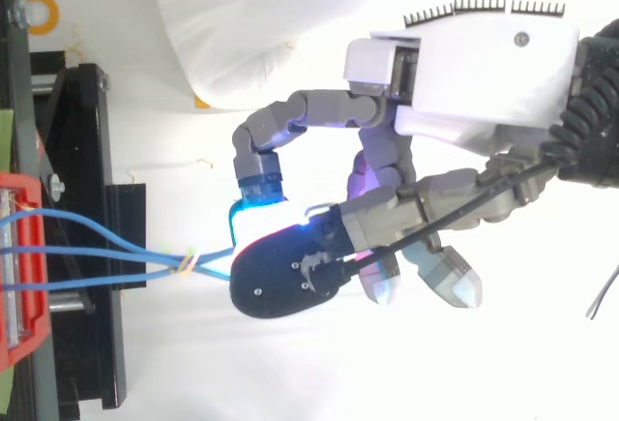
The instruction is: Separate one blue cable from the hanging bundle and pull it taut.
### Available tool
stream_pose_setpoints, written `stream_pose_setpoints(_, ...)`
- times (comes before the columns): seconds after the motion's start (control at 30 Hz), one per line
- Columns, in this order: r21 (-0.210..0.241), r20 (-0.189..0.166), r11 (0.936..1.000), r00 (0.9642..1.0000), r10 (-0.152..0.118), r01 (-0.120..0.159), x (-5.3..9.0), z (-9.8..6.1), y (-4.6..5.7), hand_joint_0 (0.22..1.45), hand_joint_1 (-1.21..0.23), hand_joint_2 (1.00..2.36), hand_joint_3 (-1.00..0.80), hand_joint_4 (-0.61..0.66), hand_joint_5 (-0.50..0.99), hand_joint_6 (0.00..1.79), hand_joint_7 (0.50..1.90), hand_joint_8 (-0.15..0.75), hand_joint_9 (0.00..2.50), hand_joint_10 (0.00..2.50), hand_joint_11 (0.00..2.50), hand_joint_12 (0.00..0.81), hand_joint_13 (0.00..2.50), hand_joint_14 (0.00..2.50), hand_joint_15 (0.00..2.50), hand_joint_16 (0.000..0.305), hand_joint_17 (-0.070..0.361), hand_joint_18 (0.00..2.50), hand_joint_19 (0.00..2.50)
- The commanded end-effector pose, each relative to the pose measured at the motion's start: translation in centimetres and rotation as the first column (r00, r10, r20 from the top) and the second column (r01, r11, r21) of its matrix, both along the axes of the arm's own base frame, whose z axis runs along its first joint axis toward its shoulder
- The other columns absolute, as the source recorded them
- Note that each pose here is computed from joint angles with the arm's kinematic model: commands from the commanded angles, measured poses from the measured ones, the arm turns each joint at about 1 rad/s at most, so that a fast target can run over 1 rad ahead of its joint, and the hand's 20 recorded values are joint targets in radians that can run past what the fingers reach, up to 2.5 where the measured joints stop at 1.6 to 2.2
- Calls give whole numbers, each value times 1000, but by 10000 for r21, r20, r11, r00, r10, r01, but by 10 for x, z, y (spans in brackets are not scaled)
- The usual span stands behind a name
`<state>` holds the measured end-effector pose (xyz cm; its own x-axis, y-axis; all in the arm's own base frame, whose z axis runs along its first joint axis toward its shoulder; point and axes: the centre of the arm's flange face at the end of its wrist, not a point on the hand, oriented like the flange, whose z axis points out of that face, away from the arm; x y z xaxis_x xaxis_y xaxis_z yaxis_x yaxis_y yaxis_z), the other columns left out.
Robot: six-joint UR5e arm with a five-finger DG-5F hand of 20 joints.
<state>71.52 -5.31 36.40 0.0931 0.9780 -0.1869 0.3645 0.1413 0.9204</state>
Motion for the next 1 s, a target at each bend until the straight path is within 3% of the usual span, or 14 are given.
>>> stream_pose_setpoints(0.0,6,39,10000,10000,-12,12,0,1,-1,744,-668,1017,-291,108,145,502,1322,169,2122,23,541,290,1447,21,580,67,151,1060,573)
stream_pose_setpoints(0.17,4,24,10000,10000,-12,12,0,1,-1,718,-781,1017,-250,74,146,502,1316,187,2099,24,541,291,1434,20,579,68,152,1058,543)
stream_pose_setpoints(0.27,1,8,10000,10000,3,-3,0,-1,0,713,-890,1009,-383,83,144,502,1309,181,2089,24,540,286,1429,21,582,68,154,1057,532)
stream_pose_setpoints(0.3,1,8,10000,10000,-12,12,0,-1,-1,690,-904,1000,-499,90,143,502,1306,175,2089,22,535,285,1428,20,583,69,154,1055,541)
stream_pose_setpoints(0.47,1,8,10000,10000,-12,12,0,-1,-1,515,-690,1000,-500,122,145,502,1310,174,2110,20,490,296,1450,19,568,75,168,1092,511)
stream_pose_setpoints(0.5,1,8,10000,10000,3,-3,0,-1,0,481,-570,1000,-500,131,146,503,1309,173,2121,22,475,303,1466,18,550,78,175,1117,489)
stream_pose_setpoints(0.67,1,8,10000,10000,3,-3,0,-1,0,504,-269,1000,-500,125,145,502,1312,160,2119,19,453,291,1455,20,558,76,172,1073,510)
stream_pose_setpoints(0.87,-4,67,10000,10000,8,-8,1,-1,0,598,-318,1000,-500,108,144,502,1309,139,2105,20,478,276,1433,22,579,70,158,1015,548)
stream_pose_setpoints(0.97,-4,67,10000,10000,8,-8,1,-1,0,676,-457,1000,-500,110,144,502,1306,105,2116,20,484,278,1441,21,579,69,155,1023,546)
